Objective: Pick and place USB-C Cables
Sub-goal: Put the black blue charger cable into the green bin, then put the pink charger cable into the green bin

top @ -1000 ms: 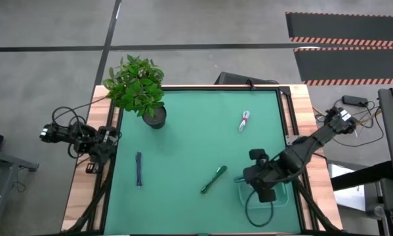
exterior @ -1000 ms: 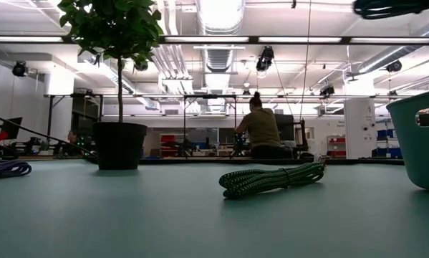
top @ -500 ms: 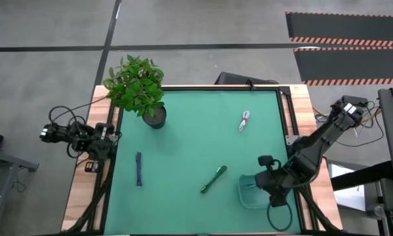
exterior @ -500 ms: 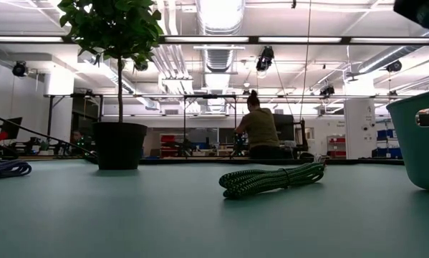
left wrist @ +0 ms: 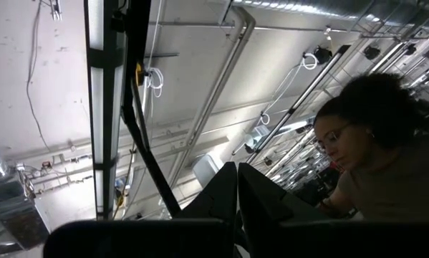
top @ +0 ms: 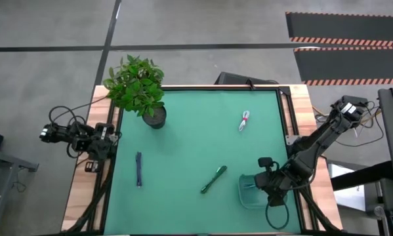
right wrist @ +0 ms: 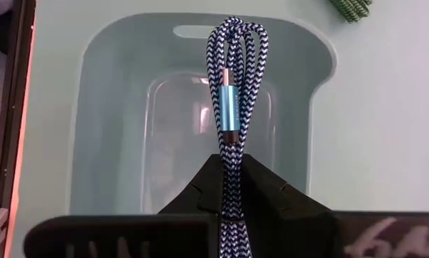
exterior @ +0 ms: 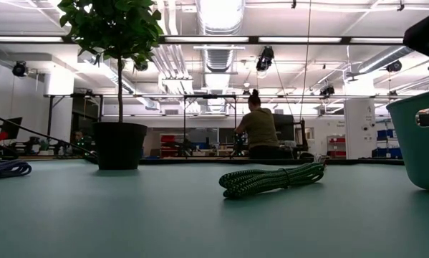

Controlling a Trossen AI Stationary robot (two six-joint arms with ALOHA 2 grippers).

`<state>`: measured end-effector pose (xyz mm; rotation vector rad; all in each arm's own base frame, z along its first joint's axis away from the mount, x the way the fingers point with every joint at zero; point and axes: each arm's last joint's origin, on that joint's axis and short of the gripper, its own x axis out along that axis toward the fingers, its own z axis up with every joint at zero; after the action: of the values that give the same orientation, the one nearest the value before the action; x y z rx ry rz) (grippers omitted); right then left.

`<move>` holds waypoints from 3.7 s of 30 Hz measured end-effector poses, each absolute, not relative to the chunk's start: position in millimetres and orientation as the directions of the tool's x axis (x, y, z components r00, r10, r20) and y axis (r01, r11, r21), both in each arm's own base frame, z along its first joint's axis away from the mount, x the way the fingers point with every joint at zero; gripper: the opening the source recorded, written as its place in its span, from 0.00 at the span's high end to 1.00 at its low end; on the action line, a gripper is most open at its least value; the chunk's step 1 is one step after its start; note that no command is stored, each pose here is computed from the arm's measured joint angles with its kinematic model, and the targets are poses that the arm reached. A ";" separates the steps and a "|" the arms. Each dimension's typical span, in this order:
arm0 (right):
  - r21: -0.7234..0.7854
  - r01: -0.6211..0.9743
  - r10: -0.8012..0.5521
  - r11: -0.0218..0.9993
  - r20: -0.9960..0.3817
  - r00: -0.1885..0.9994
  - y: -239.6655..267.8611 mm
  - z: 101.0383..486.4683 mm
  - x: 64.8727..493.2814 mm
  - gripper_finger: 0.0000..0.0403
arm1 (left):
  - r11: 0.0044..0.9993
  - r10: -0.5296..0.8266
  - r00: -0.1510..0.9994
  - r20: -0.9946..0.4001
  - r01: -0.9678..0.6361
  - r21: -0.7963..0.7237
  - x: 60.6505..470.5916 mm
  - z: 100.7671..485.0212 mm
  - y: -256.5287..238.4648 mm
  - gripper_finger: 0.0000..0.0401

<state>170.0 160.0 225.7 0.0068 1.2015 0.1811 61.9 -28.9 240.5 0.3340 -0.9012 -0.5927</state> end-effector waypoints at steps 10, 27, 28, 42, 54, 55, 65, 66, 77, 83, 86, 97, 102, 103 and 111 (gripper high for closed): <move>0.097 -0.136 0.139 0.986 -0.928 0.345 156.2 202.2 166.1 0.95 | 0.803 -0.595 0.487 0.639 0.331 0.496 62.2 240.7 -28.5 1.00; 0.057 -0.130 0.097 0.990 -0.941 0.325 160.1 181.4 170.7 0.95 | 0.807 -0.590 0.491 0.641 0.328 0.491 62.4 240.7 -28.3 1.00; 0.052 -0.129 0.091 0.990 -0.944 0.318 160.6 179.3 171.3 0.95 | 0.807 -0.590 0.491 0.641 0.328 0.491 62.4 240.7 -28.3 1.00; 0.002 -0.133 0.036 0.991 -0.965 0.260 166.6 158.0 176.4 0.95 | 0.807 -0.590 0.491 0.641 0.328 0.491 62.4 240.8 -28.3 1.00; -0.002 -0.131 0.030 0.991 -0.970 0.243 167.3 154.1 177.0 0.95 | 0.816 -0.577 0.499 0.646 0.320 0.481 62.6 240.9 -28.0 1.00; -0.001 -0.132 0.031 0.991 -0.970 0.242 167.3 154.1 177.0 0.95 | 0.816 -0.577 0.499 0.646 0.320 0.481 62.6 240.9 -28.0 1.00; 0.014 -0.135 0.044 0.991 -0.972 0.229 167.7 154.0 176.6 0.86 | 0.816 -0.577 0.499 0.646 0.321 0.481 62.6 240.8 -28.0 1.00; 0.013 -0.135 0.044 0.991 -0.972 0.229 167.7 154.0 176.6 0.85 | 0.816 -0.577 0.499 0.646 0.321 0.481 62.7 240.8 -28.0 1.00; 0.014 -0.135 0.045 0.991 -0.972 0.230 167.7 154.2 176.6 0.79 | 0.816 -0.577 0.500 0.646 0.320 0.481 62.7 240.8 -27.9 1.00; 0.021 -0.124 0.050 0.992 -0.972 0.230 167.6 155.2 176.4 0.81 | 0.816 -0.577 0.499 0.646 0.320 0.482 62.6 240.8 -28.0 1.00; 0.035 -0.121 0.063 0.992 -0.969 0.238 167.1 158.6 175.7 0.83 | 0.816 -0.577 0.499 0.646 0.320 0.482 62.7 240.8 -28.0 1.00; 0.130 -0.067 0.145 0.989 -0.936 0.322 167.0 187.0 175.5 0.86 | 0.816 -0.578 0.499 0.646 0.321 0.482 62.7 240.7 -28.0 1.00; 0.156 -0.040 0.160 0.987 -0.922 0.352 169.5 196.4 178.9 0.87 | 0.816 -0.578 0.499 0.646 0.321 0.482 62.6 240.7 -28.0 1.00; 0.160 -0.034 0.161 0.987 -0.921 0.355 169.9 197.5 179.4 0.88 | 0.816 -0.578 0.499 0.646 0.321 0.482 62.6 240.7 -28.0 1.00; 0.174 0.087 0.118 0.981 -0.888 0.445 171.7 211.1 187.6 0.90 | 0.816 -0.578 0.499 0.646 0.321 0.481 62.6 240.7 -28.0 1.00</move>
<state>187.6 171.7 211.1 0.2053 1.1120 0.0189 62.6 -28.0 240.7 0.3175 -0.8956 -0.5544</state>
